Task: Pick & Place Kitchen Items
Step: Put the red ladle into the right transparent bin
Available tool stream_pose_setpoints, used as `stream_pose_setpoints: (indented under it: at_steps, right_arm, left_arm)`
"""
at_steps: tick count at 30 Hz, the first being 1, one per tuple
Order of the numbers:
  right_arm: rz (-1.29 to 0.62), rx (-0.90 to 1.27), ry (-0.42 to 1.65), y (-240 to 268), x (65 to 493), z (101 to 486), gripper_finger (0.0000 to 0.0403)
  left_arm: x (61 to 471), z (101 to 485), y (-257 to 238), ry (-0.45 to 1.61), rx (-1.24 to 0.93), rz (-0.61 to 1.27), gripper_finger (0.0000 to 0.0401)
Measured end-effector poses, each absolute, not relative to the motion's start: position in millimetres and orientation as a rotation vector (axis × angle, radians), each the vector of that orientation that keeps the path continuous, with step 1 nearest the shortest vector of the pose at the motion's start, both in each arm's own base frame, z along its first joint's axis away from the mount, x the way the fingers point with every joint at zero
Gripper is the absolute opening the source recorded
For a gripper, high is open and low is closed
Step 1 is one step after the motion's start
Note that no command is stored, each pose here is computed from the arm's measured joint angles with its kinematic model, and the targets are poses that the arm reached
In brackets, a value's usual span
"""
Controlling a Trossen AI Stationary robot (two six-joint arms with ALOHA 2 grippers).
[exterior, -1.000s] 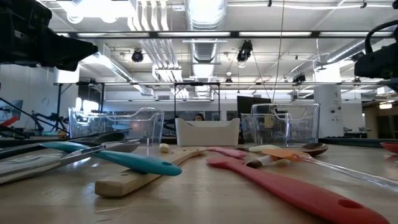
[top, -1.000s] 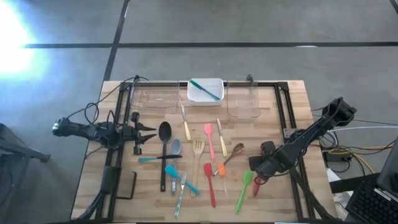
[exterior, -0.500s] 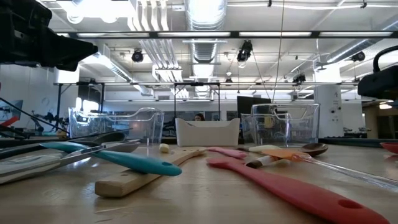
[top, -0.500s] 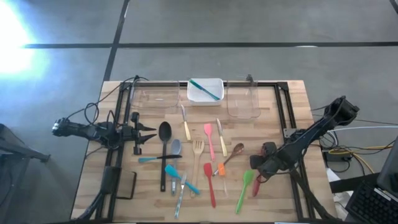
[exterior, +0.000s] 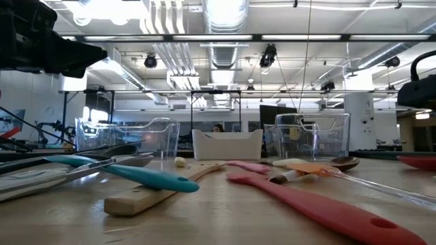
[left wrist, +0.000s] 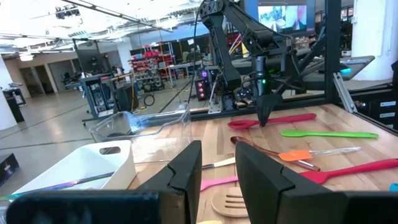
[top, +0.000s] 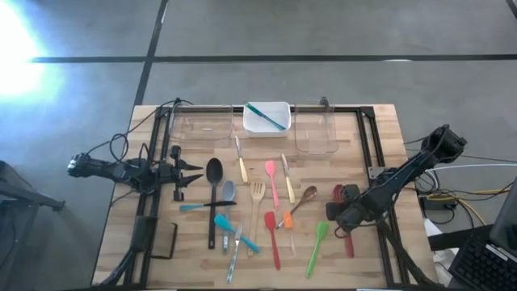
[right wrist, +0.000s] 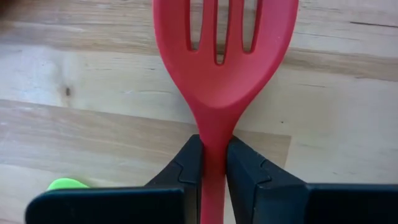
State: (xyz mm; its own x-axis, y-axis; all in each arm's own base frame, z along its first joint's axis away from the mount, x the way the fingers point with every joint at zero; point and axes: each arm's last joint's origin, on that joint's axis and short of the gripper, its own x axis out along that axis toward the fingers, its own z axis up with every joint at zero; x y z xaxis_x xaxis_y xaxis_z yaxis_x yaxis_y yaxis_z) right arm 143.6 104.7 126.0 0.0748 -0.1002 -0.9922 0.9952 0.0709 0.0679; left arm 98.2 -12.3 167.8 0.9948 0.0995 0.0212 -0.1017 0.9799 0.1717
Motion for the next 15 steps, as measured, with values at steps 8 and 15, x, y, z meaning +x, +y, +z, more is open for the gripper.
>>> stream_pose_setpoints:
  at_steps: [8, 15]
  right_arm:
    - [-1.144, 1.064, 1.136, 106.4, 146.0, 133.5, 0.0033]
    - [-1.190, 0.923, 1.134, 108.7, 151.3, 163.8, 0.0033]
  left_arm:
    - [98.2, 167.8, -12.3, -0.013, 0.173, 0.102, 0.0101]
    - [98.2, 167.8, -12.3, -0.012, 0.174, 0.101, 0.0101]
